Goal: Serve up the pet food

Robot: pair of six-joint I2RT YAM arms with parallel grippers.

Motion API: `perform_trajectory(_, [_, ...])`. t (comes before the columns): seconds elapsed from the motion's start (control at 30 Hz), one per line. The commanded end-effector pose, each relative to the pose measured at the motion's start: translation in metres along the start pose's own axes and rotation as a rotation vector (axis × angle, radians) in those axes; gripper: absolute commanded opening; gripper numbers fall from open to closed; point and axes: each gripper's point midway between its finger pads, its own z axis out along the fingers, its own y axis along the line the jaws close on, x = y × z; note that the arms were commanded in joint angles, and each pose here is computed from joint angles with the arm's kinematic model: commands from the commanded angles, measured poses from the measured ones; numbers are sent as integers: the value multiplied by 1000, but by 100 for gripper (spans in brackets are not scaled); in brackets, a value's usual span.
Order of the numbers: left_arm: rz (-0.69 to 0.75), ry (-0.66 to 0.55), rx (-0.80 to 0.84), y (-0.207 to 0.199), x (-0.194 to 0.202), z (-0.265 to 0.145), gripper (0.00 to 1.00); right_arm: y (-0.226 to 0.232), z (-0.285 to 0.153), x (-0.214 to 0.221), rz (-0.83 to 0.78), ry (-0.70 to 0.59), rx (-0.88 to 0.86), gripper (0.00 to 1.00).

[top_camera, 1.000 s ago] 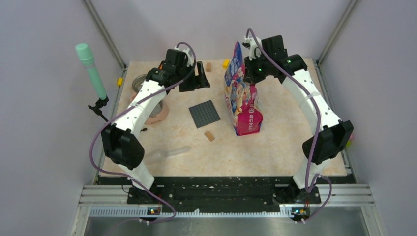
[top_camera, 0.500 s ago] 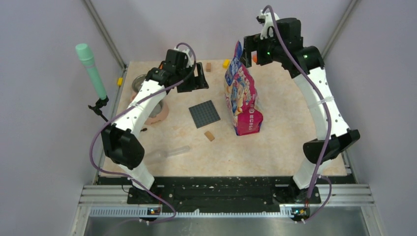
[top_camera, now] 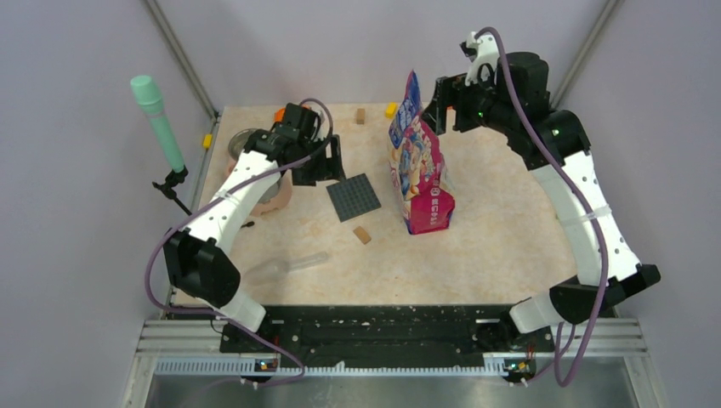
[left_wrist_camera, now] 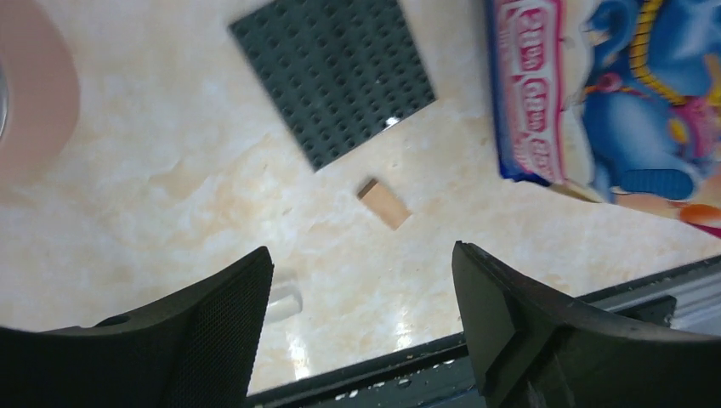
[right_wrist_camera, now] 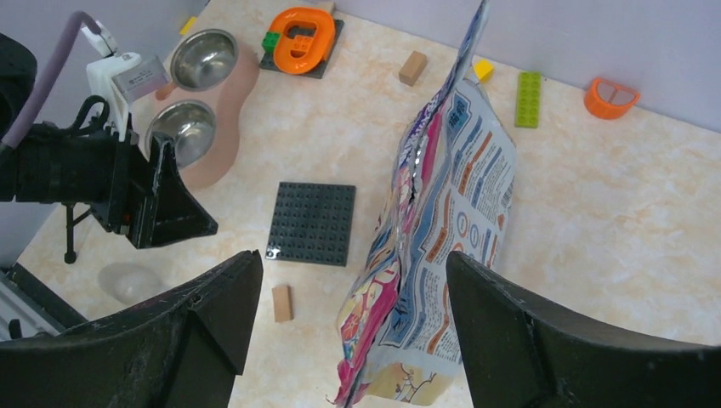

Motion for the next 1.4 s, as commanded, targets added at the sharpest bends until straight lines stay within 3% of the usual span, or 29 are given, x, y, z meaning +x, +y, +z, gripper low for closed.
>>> perform_trajectory(0.0, [-160,98,-239,44,48,-21,81,6,4,-5,-13,-38,3,81])
perform_trajectory(0.17, [-399,235,-498,81,113,-34,80,5,11,-8,-14,-56,-1,85])
perform_trajectory(0.3, [-567,303,-541,89,157,-19,79,8,22,-3,-20,-34,-28,86])
perform_trajectory(0.43, [-664,327,-685,106,173,-8,79,9,29,3,-32,-11,-44,87])
perform_trajectory(0.63, [-896,369,-714,93,186,29,78,8,32,19,-27,31,-49,87])
perform_trajectory(0.77, [-1034,313,-770,101,195,40,79,6,29,29,-34,47,-42,88])
perform_trajectory(0.9, [-1158,160,-765,113,193,50,79,8,27,38,-28,60,-55,88])
perform_trajectory(1.07, [-1211,40,-723,120,183,55,81,12,28,43,-18,69,-77,88])
perform_trajectory(1.17, [-1203,20,-738,126,183,58,81,13,28,43,-15,69,-83,88])
perform_trajectory(1.37, [-1213,64,-768,131,203,69,67,12,28,45,-14,73,-81,88])
